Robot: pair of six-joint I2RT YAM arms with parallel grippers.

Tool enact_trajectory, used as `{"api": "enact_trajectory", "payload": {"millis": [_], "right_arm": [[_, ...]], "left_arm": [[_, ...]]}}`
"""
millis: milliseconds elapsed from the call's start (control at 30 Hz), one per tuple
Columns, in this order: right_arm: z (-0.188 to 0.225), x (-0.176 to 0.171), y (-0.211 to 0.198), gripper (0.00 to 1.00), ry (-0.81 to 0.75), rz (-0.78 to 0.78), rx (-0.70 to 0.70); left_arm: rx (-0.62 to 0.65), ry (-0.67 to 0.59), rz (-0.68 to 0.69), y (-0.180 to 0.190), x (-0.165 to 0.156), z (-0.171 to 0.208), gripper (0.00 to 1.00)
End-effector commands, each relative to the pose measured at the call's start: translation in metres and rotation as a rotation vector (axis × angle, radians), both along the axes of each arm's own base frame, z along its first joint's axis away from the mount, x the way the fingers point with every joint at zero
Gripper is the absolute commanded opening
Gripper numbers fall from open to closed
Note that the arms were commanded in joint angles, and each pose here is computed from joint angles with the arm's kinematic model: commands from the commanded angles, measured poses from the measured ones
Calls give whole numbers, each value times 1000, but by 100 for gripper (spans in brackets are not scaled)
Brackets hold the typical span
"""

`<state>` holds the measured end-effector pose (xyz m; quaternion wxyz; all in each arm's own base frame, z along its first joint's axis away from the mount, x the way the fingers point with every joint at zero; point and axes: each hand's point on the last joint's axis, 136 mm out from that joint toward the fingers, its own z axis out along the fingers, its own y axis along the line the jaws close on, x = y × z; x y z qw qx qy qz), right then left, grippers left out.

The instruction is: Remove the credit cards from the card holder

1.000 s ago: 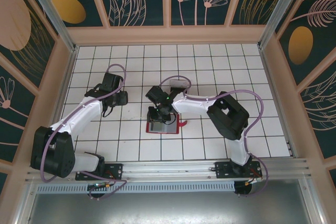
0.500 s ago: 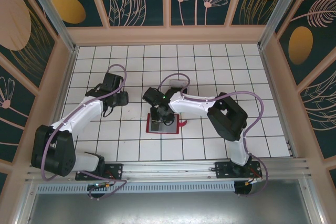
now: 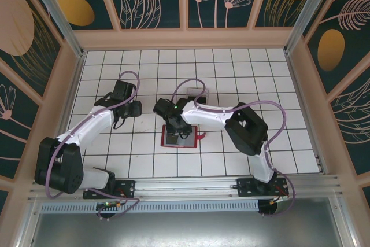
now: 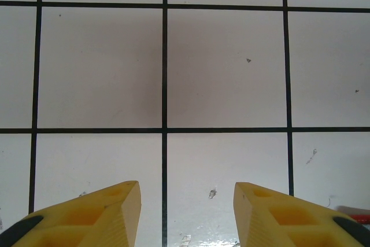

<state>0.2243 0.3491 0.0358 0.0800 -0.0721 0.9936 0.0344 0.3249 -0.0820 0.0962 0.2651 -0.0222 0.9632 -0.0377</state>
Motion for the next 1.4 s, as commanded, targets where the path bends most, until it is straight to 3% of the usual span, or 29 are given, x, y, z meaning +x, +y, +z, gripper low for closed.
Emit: {"api": "enact_trajectory", "payload": {"millis": [0, 400, 1033, 1367], "right_arm": [[3, 2, -12, 50, -40, -6, -94], [7, 3, -32, 61, -75, -5, -170], [9, 3, -61, 62, -104, -30, -206], [32, 5, -51, 68, -126, -12, 24]], "left_arm": [[12, 16, -9, 2, 0, -1, 47], [9, 20, -11, 1, 1, -2, 47], [-40, 99, -46, -12, -4, -22, 47], [-206, 116, -114, -60, -6, -20, 45]]}}
